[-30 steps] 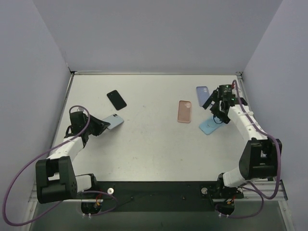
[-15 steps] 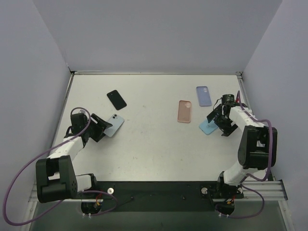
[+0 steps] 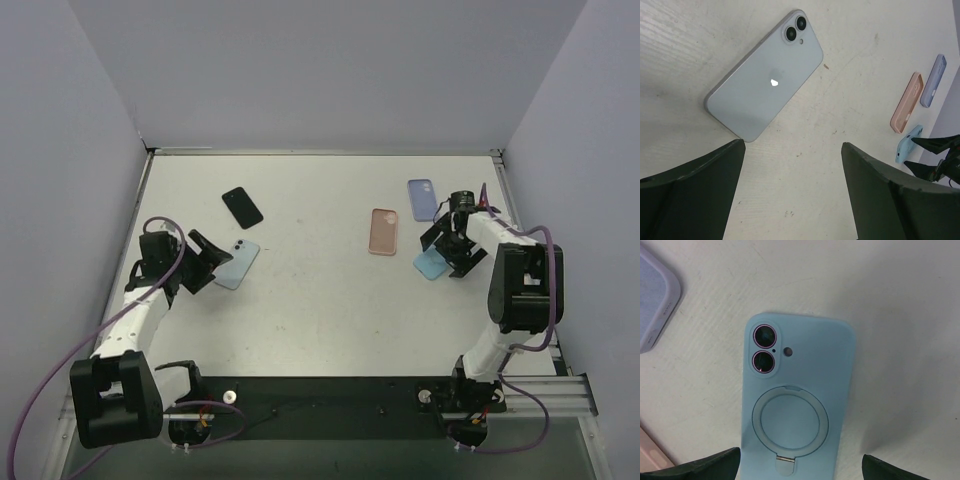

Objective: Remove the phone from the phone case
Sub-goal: Place the phone at the center of the board, then pick up the phone at the center of the board.

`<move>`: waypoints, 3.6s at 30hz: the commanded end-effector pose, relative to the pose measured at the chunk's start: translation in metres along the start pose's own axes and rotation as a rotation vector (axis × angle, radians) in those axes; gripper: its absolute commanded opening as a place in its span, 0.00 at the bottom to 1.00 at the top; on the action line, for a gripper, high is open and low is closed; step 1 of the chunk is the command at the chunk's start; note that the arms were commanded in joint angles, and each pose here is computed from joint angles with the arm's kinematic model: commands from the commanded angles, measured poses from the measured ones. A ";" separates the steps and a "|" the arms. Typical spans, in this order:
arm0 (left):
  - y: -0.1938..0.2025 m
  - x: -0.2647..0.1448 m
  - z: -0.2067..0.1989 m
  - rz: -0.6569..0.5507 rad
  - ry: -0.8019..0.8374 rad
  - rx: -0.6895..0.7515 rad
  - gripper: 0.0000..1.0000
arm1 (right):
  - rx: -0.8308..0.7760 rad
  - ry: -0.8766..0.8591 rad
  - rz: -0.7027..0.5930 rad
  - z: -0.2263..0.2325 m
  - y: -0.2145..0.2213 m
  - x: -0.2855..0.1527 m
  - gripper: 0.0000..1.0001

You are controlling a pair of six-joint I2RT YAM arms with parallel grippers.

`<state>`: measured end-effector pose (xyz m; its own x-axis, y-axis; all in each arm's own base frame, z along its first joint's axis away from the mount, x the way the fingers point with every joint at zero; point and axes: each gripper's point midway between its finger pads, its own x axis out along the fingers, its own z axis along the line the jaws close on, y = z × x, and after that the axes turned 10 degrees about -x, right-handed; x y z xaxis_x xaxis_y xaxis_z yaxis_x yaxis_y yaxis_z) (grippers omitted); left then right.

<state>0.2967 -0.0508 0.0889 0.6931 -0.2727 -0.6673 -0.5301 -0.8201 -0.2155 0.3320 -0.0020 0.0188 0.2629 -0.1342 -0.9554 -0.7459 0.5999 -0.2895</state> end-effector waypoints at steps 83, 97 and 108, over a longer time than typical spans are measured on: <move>0.309 0.061 -0.191 0.672 0.075 0.325 0.00 | -0.720 -0.663 -0.228 0.043 0.145 -0.159 0.93; 0.277 0.037 -0.184 0.512 -0.240 0.394 0.00 | -0.945 -0.519 -0.501 0.075 0.174 -0.192 0.91; 0.273 0.030 -0.171 0.492 -0.351 0.400 0.00 | -1.031 -0.311 -0.623 0.102 0.191 -0.173 0.77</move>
<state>0.2599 -0.3762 0.1183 0.1621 -0.3843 -0.9089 -0.9469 -0.3198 -0.0336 0.1868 0.2143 0.1197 0.6811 0.2007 -0.7041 -0.5834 -0.4324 -0.6876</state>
